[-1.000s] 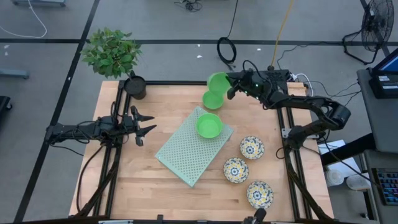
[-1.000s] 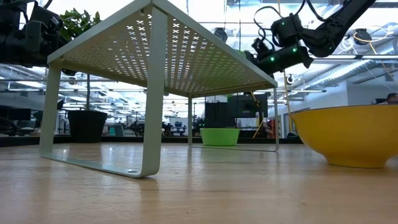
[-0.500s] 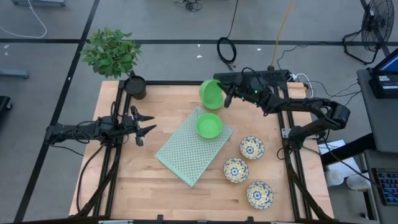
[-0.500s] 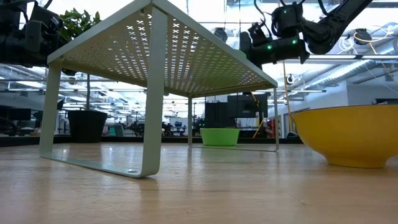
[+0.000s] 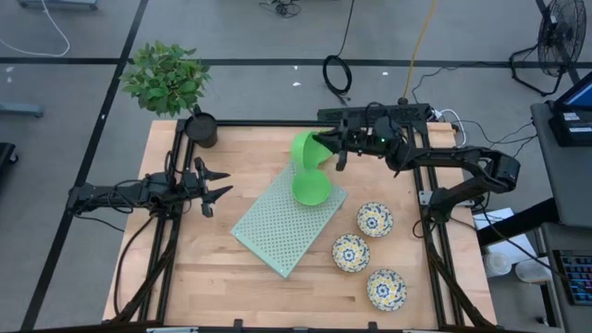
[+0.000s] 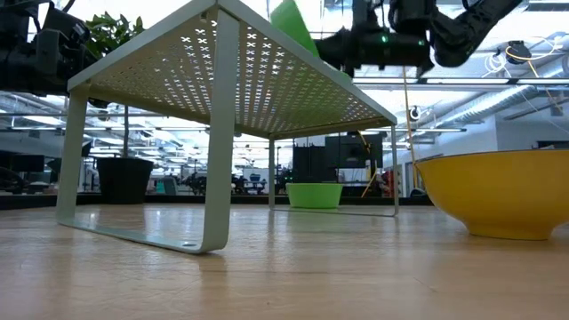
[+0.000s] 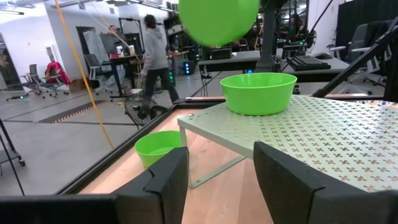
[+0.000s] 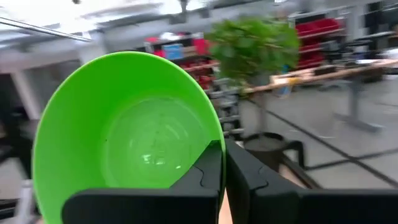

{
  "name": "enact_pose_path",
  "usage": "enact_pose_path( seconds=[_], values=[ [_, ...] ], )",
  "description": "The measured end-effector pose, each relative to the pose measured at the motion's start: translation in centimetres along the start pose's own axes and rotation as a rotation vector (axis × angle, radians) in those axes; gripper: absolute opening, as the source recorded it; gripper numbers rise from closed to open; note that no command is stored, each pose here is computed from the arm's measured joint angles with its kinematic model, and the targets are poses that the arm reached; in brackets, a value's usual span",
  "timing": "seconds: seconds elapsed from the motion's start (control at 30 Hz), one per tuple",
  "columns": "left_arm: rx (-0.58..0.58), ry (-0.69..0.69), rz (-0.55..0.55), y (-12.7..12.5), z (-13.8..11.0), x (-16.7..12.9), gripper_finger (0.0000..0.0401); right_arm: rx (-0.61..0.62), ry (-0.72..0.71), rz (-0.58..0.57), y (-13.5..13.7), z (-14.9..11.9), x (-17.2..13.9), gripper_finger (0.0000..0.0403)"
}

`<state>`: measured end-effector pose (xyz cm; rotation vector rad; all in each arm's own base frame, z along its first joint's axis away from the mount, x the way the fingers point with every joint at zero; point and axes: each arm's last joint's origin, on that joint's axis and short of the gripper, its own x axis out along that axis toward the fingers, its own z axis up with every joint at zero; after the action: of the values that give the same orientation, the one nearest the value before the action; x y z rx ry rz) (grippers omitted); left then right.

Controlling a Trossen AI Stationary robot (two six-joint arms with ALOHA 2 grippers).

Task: Pick & Place Mini bowls
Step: Stack the right green bowl on the green bowl on the shelf

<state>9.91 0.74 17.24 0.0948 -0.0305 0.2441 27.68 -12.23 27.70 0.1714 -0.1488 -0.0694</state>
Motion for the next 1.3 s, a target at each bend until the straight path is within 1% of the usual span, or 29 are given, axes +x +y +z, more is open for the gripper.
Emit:
enact_pose_path(
  seconds=[0.13, 0.2, 0.33, 0.5, 0.7, 0.87, 1.03, 1.3],
  values=[
    [0.0, 0.0, 0.0, 0.0, 0.0, 0.0, 0.0182, 0.023, 0.028, 0.106, 1.0, 1.4, 1.1, 0.0],
    [0.0, 0.0, 0.0, 0.0, 0.0, 0.0, 0.0182, 0.03, 0.051, 0.139, 1.5, 2.2, 1.7, 0.0],
    [0.0, 0.0, 0.0, 0.0, 0.0, 0.0, 0.0182, 0.037, 0.103, 0.152, 2.3, 4.1, 2.9, 0.0],
    [0.0, 0.0, 0.0, 0.0, 0.0, 0.0, 0.0182, 0.011, 0.179, 0.142, 3.4, 7.0, 3.9, 0.0],
    [0.0, 0.0, 0.0, 0.0, 0.0, 0.0, 0.0182, -0.048, 0.202, 0.04, 4.6, 10.0, 4.5, 0.0],
    [0.0, 0.0, 0.0, 0.0, 0.0, 0.0, 0.0182, -0.058, 0.201, 0.047, 5.4, 12.0, 4.6, 0.0],
    [0.0, 0.0, 0.0, 0.0, 0.0, 0.0, 0.0182, -0.049, 0.269, 0.042, 5.7, 12.1, 4.4, 0.0],
    [0.0, 0.0, 0.0, 0.0, 0.0, 0.0, 0.0182, -0.002, 0.48, -0.017, 5.1, 9.6, 4.2, 0.0]
  ],
)
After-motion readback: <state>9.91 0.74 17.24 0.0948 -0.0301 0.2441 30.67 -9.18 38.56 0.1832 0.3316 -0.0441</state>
